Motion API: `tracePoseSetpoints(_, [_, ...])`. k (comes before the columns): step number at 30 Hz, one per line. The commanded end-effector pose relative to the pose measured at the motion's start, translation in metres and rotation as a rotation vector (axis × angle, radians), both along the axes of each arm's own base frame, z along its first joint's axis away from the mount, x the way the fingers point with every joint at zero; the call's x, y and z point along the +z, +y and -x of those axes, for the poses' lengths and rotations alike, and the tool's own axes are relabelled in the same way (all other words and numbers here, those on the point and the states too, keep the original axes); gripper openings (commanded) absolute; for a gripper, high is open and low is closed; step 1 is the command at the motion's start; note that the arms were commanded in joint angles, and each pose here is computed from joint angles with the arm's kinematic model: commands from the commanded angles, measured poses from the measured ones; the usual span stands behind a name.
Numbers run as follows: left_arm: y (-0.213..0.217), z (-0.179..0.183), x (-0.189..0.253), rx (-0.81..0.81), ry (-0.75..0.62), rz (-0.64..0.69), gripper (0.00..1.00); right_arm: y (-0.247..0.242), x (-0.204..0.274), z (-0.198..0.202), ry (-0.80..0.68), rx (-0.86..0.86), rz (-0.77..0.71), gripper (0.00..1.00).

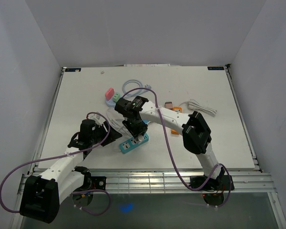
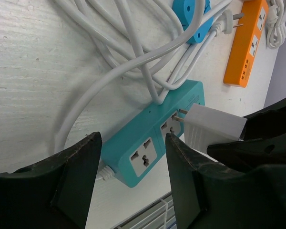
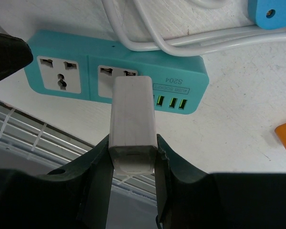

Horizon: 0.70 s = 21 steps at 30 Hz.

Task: Insert the plug

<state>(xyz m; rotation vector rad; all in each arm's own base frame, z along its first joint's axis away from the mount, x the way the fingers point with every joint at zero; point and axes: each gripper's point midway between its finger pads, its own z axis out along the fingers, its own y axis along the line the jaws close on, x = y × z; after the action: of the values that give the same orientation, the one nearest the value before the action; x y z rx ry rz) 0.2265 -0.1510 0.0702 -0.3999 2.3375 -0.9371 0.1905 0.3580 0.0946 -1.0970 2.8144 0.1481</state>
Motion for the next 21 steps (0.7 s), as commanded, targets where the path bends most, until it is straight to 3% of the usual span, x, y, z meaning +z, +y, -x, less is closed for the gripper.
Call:
tracePoseSetpoints(1, [0.001,-0.005,0.003,0.004,-0.039,-0.002,0.66,0.016,0.012,0.001,-0.005,0.005,-0.053,0.08])
tracePoseSetpoints(21, [-0.001,0.001,-0.010,-0.010,-0.029,0.018,0.66,0.014,-0.005,0.012,0.052,-0.005,0.011,0.08])
